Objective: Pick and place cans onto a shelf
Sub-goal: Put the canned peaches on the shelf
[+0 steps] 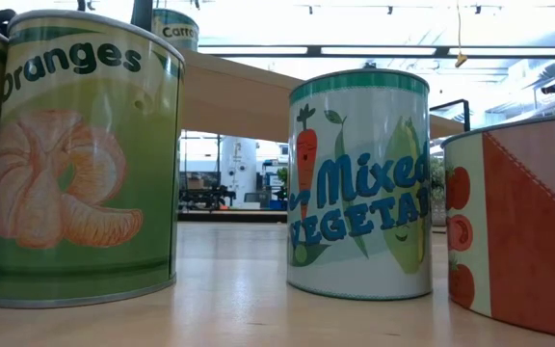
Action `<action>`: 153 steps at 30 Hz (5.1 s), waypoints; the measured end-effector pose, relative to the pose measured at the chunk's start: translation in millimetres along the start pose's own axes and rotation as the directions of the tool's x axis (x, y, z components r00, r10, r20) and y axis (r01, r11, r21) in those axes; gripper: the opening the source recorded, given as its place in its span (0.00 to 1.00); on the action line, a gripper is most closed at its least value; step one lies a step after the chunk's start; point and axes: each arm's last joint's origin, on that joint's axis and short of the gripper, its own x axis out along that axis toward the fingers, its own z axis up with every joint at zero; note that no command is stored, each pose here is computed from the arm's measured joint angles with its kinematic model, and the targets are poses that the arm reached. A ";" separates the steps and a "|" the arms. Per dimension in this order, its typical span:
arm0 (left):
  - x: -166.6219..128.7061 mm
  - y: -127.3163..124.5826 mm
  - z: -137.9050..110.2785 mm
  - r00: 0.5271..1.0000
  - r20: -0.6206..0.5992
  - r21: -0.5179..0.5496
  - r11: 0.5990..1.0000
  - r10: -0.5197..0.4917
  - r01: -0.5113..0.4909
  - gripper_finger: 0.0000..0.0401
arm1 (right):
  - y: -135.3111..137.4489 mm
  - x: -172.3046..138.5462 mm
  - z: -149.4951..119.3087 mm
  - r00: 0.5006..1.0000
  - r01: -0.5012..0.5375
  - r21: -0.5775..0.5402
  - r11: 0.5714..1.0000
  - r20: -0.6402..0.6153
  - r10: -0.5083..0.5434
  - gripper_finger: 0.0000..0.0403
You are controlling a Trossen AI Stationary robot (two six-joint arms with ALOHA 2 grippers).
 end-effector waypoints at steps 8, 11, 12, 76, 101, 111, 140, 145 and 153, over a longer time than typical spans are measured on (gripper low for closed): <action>-0.2 1.3 3.6 0.992 0.118 -0.004 0.999 0.052 -0.052 0.97 | -0.2 0.0 0.2 1.000 0.008 -0.009 1.000 0.008 -0.008 0.22; -0.2 1.4 3.6 0.991 0.120 0.005 0.999 0.053 -0.054 0.96 | -0.2 0.0 0.3 1.000 0.008 -0.009 1.000 0.008 -0.008 0.22; -0.2 1.3 3.7 0.991 0.120 0.008 0.999 0.053 -0.054 0.94 | -0.3 0.0 0.2 1.000 0.009 -0.009 1.000 0.008 -0.009 0.22; -78.4 -101.1 160.5 0.989 0.140 0.429 0.903 -0.047 -0.018 0.78 | -0.6 0.1 0.5 1.000 0.022 -0.141 0.990 0.017 -0.020 0.22; -68.4 -92.5 161.7 1.000 0.027 0.327 0.945 -0.017 0.007 0.89 | -0.5 0.1 0.4 1.000 0.020 -0.141 0.990 0.015 -0.018 0.22; -68.4 -90.8 160.5 1.000 0.023 0.333 0.943 0.007 -0.014 0.89 | -0.2 0.1 0.0 1.000 0.005 -0.141 0.990 0.003 -0.005 0.22; -117.3 -83.1 170.8 0.999 -0.045 0.246 0.969 0.010 0.002 0.89 | 11.4 67.3 -8.8 1.000 -0.022 -0.216 0.976 -0.011 0.020 0.22; -126.4 -92.4 156.6 0.998 -0.045 0.252 0.966 -0.038 0.048 0.89 | 9.9 100.1 -16.1 1.000 -0.009 -0.239 0.971 -0.022 0.004 0.22; -137.7 -98.9 128.3 0.998 0.017 0.339 0.939 0.061 -0.064 0.87 | 6.9 143.6 -26.6 0.998 -0.061 -0.235 0.970 -0.045 0.052 0.22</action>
